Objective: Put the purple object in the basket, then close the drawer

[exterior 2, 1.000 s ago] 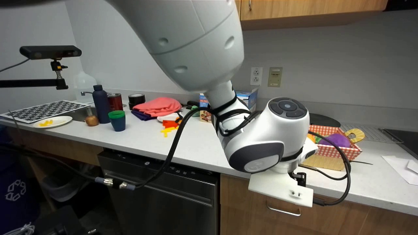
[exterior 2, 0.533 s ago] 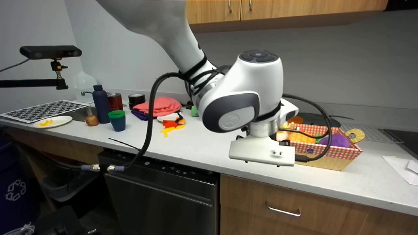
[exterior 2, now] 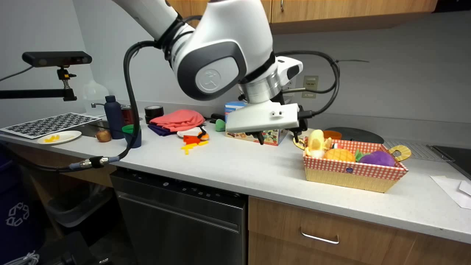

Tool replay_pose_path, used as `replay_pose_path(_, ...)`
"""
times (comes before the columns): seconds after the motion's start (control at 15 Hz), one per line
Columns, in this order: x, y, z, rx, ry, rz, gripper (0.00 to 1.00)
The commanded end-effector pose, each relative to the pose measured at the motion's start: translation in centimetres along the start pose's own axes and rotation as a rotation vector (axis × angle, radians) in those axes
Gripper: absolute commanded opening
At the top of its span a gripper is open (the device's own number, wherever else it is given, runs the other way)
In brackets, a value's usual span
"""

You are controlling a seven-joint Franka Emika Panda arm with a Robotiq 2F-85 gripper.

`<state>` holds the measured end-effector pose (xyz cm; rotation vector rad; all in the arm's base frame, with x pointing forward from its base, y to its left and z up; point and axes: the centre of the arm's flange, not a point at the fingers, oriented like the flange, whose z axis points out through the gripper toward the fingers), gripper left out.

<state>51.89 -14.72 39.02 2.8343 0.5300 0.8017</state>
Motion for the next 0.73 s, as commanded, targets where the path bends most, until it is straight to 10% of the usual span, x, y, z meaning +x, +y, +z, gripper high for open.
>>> replay_pose_path(0.0,-0.3,-3.4,-5.0,-0.060,0.050,0.002,1.00)
replay_pose_path(0.67,0.4,-3.8,-4.6,-0.048,0.049,0.034,1.00)
